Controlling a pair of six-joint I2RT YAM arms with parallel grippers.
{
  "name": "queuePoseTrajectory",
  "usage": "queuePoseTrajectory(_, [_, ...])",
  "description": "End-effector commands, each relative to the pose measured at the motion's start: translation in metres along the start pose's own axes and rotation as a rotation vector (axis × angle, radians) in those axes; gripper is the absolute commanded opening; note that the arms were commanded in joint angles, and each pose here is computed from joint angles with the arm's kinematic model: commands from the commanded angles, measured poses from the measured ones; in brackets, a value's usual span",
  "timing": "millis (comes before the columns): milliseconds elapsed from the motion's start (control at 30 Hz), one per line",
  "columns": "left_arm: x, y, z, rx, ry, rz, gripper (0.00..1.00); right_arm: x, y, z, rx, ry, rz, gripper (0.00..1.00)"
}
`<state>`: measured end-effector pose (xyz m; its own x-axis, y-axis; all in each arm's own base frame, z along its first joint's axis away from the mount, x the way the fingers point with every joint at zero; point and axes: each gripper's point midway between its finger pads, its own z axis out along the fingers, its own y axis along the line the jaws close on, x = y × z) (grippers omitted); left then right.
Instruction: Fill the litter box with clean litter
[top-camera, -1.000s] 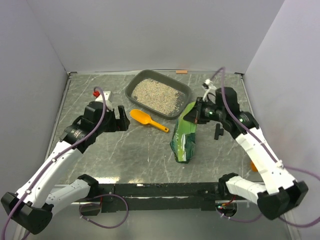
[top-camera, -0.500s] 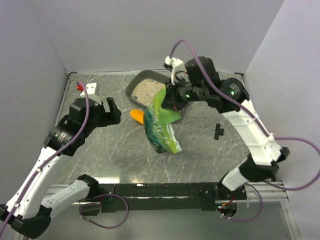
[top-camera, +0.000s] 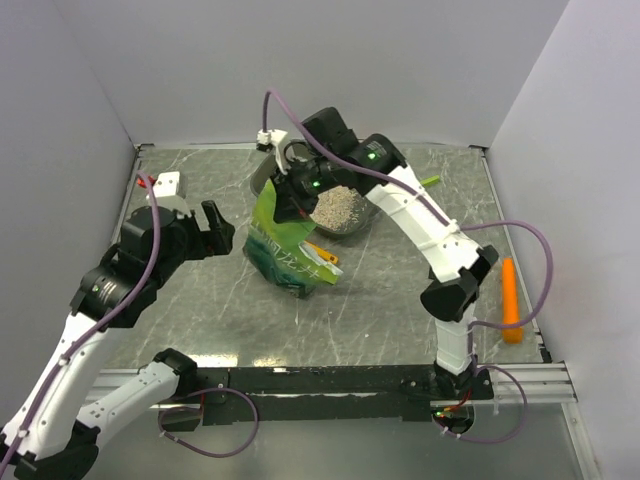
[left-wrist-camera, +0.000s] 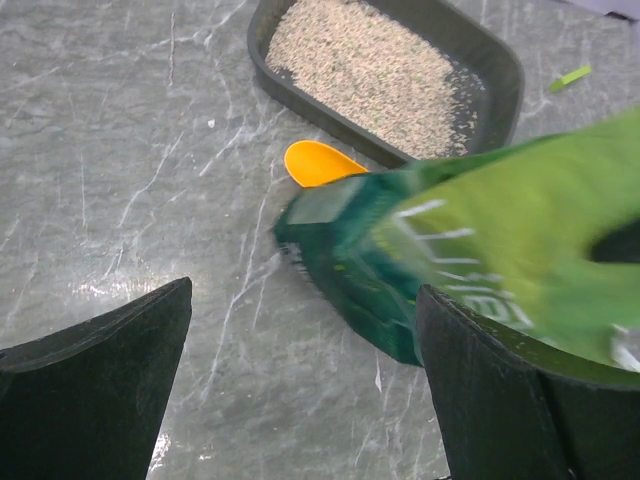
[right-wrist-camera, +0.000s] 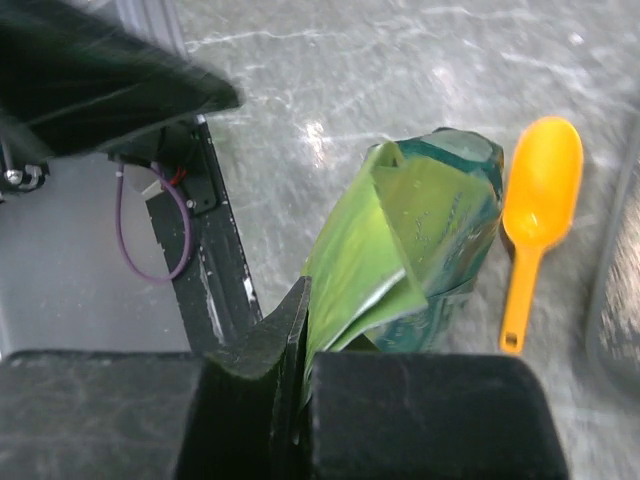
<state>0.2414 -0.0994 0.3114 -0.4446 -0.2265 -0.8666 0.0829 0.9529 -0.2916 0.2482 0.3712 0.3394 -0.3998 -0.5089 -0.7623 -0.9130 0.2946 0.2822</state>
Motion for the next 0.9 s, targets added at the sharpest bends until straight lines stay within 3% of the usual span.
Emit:
queuePoseTrajectory(0, [-0.005,-0.003,-0.011,0.046,-0.039,0.018,0.97,-0.088,0.049,-0.021,-0.181,-0.334,-0.311,0.0])
queuePoseTrajectory(267, [0.002,-0.004,-0.018,0.082,-0.046,0.017,0.97,-0.069,0.036,0.04,-0.193,-0.246,-0.306,0.0])
queuePoseTrajectory(333, [0.007,-0.003,-0.018,0.083,-0.036,0.016,0.97,-0.061,0.036,0.052,-0.178,-0.216,-0.307,0.11])
queuePoseTrajectory(367, [0.009,-0.003,-0.018,0.083,-0.035,0.015,0.97,-0.056,0.032,0.058,-0.169,-0.196,-0.303,0.23])
queuePoseTrajectory(400, [0.011,-0.001,-0.017,0.079,-0.03,0.015,0.97,-0.054,0.032,0.06,-0.172,-0.193,-0.297,0.44])
queuePoseTrajectory(500, [0.012,-0.001,-0.017,0.083,-0.033,0.013,0.97,-0.056,0.037,0.056,-0.178,-0.219,-0.301,0.56])
queuePoseTrajectory(700, [0.008,-0.003,-0.021,0.096,-0.047,0.02,0.97,-0.065,0.041,0.01,-0.063,-0.304,-0.339,0.64])
queuePoseTrajectory(867, [-0.002,-0.004,-0.025,0.089,-0.063,0.027,0.97,-0.042,0.039,-0.023,0.037,-0.306,-0.331,0.66])
